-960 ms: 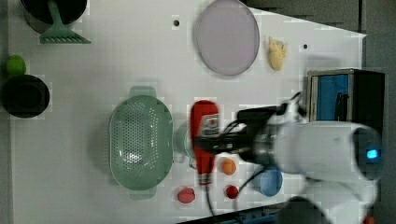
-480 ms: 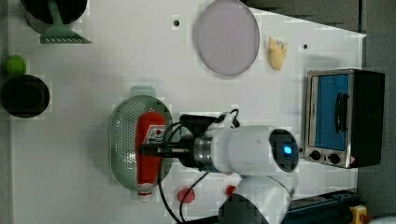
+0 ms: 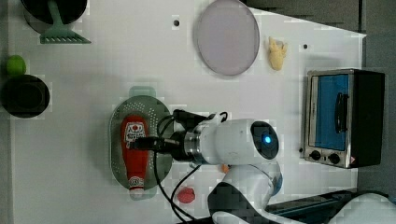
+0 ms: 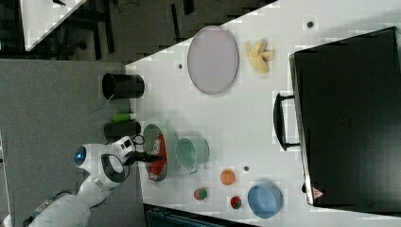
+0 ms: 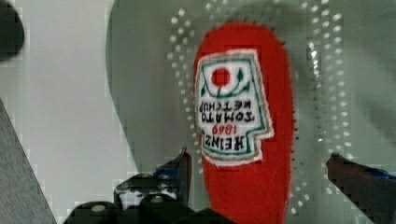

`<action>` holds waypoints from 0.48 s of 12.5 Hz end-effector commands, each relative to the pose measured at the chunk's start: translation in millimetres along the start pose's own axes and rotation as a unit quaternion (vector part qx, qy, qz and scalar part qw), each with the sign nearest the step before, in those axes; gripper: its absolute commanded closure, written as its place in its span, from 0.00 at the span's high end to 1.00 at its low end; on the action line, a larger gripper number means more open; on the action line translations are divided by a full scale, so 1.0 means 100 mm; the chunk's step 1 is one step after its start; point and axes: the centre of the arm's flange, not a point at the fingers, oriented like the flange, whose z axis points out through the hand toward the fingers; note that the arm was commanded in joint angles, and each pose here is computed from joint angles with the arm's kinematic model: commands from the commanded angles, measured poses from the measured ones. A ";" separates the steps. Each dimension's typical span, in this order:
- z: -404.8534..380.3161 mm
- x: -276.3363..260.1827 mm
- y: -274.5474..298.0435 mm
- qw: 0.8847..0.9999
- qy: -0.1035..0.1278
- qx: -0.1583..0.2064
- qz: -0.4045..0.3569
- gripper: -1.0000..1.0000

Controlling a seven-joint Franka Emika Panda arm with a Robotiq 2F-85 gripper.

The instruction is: Pick Ketchup from the table and place it in strainer.

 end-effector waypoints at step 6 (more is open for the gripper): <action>-2.50 0.45 0.46 0.973 0.177 -0.021 0.144 1.00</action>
